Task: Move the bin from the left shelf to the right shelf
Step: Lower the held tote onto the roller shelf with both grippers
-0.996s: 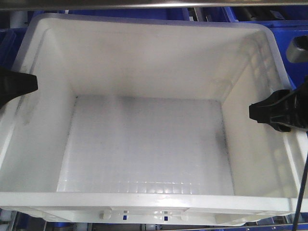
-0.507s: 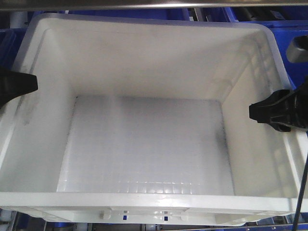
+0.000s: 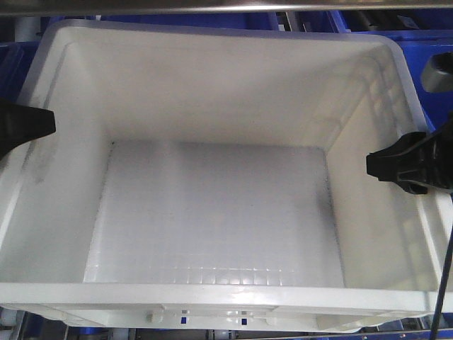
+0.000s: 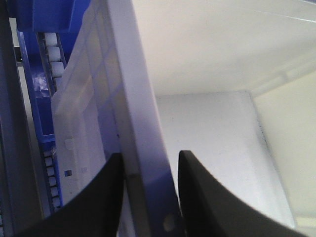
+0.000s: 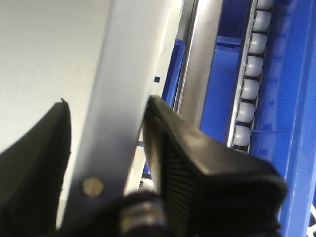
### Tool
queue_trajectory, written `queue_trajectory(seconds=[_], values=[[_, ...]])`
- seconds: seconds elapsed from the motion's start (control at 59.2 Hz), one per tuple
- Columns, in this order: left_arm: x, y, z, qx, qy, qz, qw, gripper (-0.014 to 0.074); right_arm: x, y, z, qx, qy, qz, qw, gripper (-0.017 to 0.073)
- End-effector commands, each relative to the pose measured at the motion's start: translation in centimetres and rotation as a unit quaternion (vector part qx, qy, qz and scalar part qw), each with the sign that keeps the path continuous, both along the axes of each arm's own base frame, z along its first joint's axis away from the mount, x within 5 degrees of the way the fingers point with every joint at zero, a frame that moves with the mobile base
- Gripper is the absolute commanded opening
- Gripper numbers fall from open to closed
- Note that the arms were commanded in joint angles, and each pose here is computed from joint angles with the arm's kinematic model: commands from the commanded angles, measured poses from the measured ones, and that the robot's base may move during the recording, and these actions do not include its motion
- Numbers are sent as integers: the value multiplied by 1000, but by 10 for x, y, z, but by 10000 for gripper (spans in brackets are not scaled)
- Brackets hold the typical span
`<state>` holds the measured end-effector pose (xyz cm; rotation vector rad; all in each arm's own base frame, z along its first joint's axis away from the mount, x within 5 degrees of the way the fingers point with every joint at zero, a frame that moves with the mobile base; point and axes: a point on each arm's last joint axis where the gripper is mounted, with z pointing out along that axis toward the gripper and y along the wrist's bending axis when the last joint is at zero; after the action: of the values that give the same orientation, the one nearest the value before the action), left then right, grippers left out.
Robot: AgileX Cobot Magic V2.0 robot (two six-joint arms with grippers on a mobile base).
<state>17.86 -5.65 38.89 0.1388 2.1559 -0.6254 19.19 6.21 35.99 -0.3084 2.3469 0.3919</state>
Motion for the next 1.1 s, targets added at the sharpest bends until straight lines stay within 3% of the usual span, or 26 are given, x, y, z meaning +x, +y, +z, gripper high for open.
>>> queue_trajectory(seconds=[0.0,0.591,1.081], values=[[-8,-11,26,-84,-45,-21,995,-6,2,8,26,85,-63,-12,994,-4],[-8,-11,26,-83,-44,-22,995,-6,2,8,26,86,-66,-14,994,-4],[-5,-5,12,-19,-37,-11,999,-6,6,6,30,90,-94,-24,991,-4]])
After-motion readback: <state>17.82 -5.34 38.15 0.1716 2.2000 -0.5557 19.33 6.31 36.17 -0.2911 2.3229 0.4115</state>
